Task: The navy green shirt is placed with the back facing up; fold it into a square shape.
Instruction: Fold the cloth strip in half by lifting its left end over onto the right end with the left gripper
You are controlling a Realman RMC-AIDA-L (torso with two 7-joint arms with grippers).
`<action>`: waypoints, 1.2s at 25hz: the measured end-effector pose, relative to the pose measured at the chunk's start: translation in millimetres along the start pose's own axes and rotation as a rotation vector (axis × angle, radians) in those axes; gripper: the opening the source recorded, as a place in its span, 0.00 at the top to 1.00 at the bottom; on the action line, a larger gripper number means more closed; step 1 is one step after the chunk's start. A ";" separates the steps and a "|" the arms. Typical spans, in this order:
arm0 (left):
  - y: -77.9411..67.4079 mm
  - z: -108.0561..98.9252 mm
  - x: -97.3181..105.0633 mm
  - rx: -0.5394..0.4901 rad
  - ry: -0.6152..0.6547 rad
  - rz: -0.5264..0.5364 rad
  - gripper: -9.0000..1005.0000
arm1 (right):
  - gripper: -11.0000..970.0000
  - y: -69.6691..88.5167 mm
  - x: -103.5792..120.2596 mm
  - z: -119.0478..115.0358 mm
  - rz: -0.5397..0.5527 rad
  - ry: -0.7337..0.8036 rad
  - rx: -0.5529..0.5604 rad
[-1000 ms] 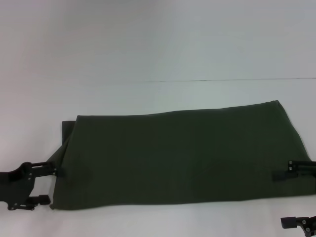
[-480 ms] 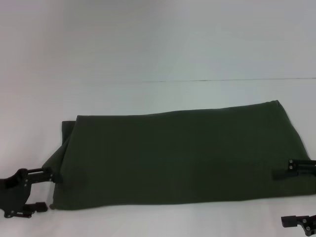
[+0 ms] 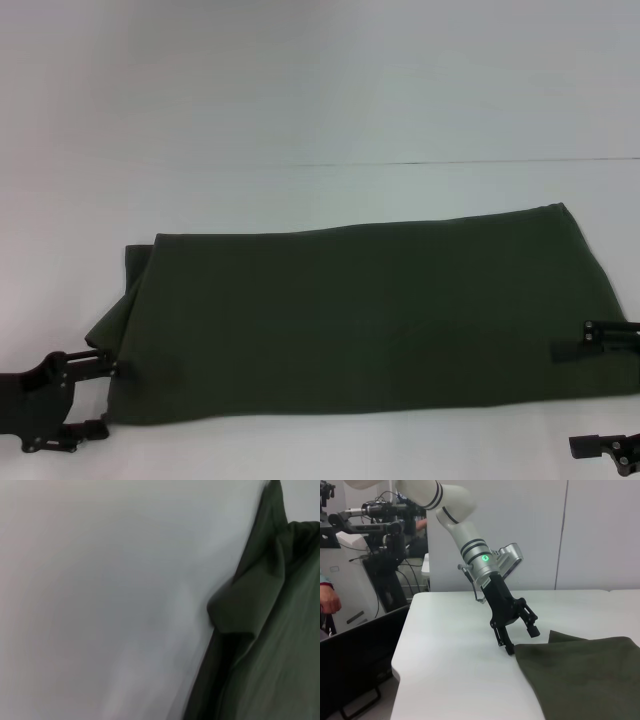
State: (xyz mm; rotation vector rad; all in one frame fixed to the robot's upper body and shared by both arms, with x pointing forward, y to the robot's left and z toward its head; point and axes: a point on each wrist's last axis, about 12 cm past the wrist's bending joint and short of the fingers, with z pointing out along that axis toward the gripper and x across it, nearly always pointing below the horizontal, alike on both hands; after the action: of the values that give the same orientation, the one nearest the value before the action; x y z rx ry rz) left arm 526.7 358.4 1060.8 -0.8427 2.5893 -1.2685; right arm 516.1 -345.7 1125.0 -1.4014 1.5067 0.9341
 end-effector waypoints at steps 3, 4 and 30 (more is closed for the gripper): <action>-0.7 2.5 0.0 0.004 0.000 -0.003 0.10 | 0.05 0.0 0.0 -0.1 -0.001 0.000 0.000; -1.1 3.6 0.1 0.007 0.000 -0.004 0.10 | 0.05 -0.1 -0.1 0.0 -0.001 0.000 0.000; -16.8 31.4 -6.4 0.028 -0.029 -0.006 0.10 | 0.05 -2.1 -1.7 0.4 -0.008 0.000 0.000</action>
State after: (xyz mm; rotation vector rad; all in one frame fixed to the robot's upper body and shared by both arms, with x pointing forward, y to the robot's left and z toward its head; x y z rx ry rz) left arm 550.2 332.1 1052.9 -0.8584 2.5425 -1.2820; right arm 518.2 -344.9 1126.5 -1.4057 1.5003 0.9292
